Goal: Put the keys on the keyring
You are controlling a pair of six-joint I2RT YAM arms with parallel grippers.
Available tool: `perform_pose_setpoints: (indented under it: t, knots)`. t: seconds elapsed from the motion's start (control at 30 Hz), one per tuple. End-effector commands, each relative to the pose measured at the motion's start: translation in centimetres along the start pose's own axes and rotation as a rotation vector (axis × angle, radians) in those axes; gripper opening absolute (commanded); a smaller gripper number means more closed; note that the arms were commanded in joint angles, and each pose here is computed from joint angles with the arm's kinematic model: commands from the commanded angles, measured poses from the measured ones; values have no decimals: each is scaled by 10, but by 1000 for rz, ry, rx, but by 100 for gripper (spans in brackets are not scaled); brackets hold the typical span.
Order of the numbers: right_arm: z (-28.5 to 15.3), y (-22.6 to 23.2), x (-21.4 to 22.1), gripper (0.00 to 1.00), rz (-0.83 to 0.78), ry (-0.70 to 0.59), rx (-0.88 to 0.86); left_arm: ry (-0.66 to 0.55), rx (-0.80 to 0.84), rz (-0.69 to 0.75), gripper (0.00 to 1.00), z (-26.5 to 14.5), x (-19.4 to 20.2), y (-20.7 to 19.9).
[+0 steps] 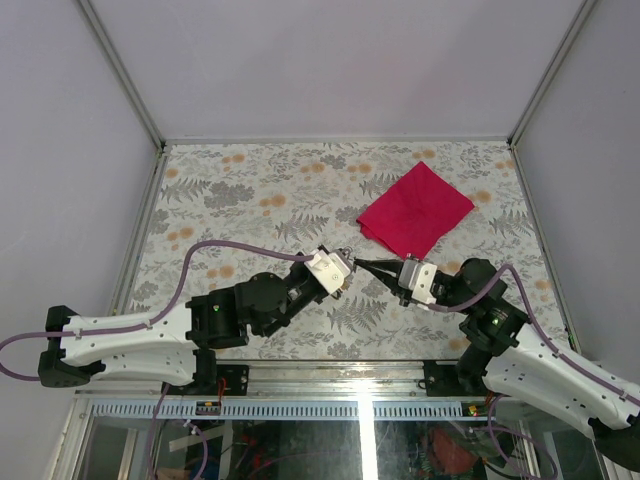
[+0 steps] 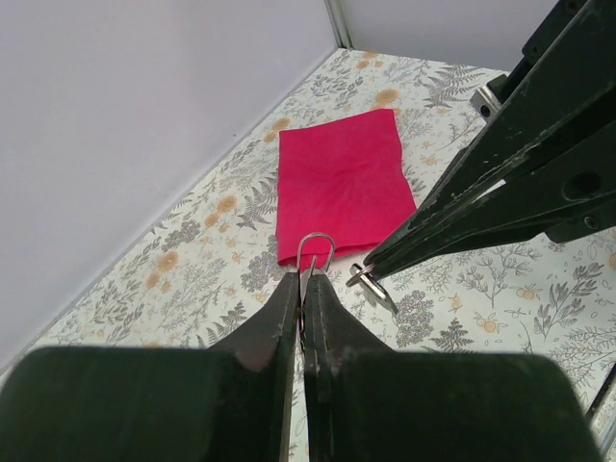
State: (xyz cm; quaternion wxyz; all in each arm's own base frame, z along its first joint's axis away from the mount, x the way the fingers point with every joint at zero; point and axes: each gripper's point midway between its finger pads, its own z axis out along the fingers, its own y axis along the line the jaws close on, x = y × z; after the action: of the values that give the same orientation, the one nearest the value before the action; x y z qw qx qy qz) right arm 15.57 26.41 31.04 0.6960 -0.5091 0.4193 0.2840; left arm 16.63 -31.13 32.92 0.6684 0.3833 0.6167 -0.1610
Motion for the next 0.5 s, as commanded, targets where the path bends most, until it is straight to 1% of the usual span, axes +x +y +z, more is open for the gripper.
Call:
perform_pose_setpoints:
  t: [0.0,0.47]
  knots:
    - [0,-20,-49,0,-72,-139,43,-76,-49,-83,0,1,-29,12]
    - [-1,-28,-65,0,-73,-200,84,-73,-51,-88,0,4,-32,11]
